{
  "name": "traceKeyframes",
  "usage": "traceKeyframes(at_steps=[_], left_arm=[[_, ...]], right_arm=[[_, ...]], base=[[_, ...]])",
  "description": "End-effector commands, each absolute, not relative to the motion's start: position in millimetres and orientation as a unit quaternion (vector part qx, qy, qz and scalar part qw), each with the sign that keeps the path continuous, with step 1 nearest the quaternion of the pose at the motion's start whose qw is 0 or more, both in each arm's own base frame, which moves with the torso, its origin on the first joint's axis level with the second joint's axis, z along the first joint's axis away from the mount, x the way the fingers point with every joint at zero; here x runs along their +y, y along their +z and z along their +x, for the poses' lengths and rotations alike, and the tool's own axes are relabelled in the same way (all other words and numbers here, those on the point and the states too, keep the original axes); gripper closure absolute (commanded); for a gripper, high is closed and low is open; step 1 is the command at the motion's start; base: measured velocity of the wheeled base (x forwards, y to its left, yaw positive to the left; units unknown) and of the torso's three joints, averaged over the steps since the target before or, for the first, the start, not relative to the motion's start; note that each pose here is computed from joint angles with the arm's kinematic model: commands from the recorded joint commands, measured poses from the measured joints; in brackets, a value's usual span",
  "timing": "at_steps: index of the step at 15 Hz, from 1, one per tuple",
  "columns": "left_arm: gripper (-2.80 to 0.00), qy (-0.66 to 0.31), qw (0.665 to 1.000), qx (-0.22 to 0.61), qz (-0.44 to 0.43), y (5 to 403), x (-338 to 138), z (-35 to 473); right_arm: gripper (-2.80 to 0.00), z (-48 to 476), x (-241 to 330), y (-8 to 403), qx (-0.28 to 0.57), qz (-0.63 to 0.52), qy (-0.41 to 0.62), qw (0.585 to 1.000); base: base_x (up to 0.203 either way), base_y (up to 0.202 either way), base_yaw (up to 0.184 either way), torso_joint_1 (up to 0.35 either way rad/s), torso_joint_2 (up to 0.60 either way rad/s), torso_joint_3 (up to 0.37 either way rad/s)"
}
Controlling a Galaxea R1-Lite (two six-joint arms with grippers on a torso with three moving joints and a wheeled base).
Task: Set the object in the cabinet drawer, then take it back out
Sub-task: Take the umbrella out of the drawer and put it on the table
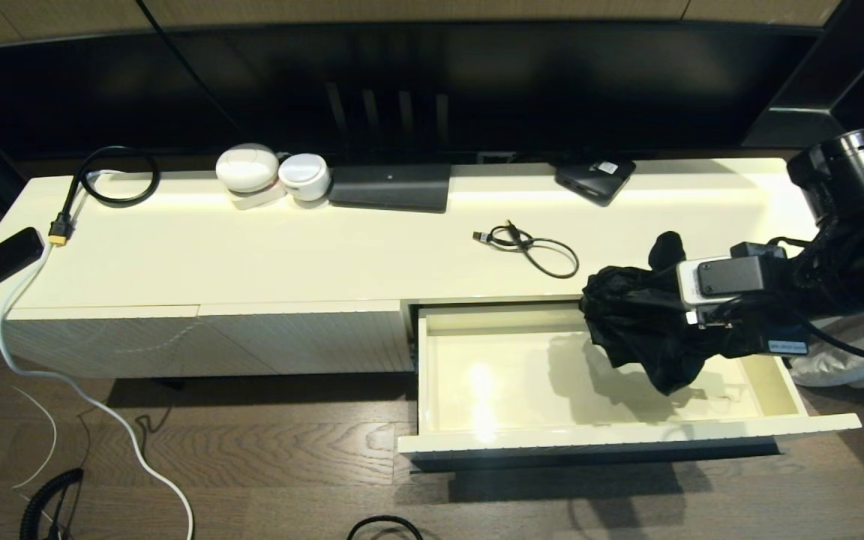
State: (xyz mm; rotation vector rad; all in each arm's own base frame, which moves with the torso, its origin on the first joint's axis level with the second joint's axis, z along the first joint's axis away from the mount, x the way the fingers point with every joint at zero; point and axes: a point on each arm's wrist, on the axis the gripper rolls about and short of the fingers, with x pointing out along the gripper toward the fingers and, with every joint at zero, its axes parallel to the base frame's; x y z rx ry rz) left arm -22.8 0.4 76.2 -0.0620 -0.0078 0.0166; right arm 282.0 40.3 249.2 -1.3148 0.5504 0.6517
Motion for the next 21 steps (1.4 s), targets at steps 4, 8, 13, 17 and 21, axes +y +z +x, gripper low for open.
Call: traceKeyframes(at_steps=[4,8,13,17,21], left_arm=[[0.00,0.009,0.999,-0.004,-0.031,76,0,-23],[0.00,0.009,0.999,-0.004,-0.031,76,0,-23],[0.00,0.008,0.999,-0.004,-0.031,76,0,-23],[0.00,0.009,0.999,-0.004,-0.031,76,0,-23],[0.00,0.008,0.999,-0.004,-0.031,76,0,-23]], right_arm=[[0.00,274,22,289,0.202,-0.620,0.220,0.725],[0.00,311,11,294,0.180,-0.656,0.168,0.713],[0.00,358,14,268,0.130,-0.645,0.171,0.733],[0.00,372,17,262,0.126,-0.638,0.173,0.739],[-2.80,369,17,263,0.126,-0.638,0.175,0.739]], base=[[0.000,0.000,0.000,0.000,0.00,0.000],[0.000,0.000,0.000,0.000,0.00,0.000],[0.000,0.000,0.000,0.000,0.00,0.000],[0.000,0.000,0.000,0.000,0.00,0.000],[0.000,0.000,0.000,0.000,0.00,0.000]])
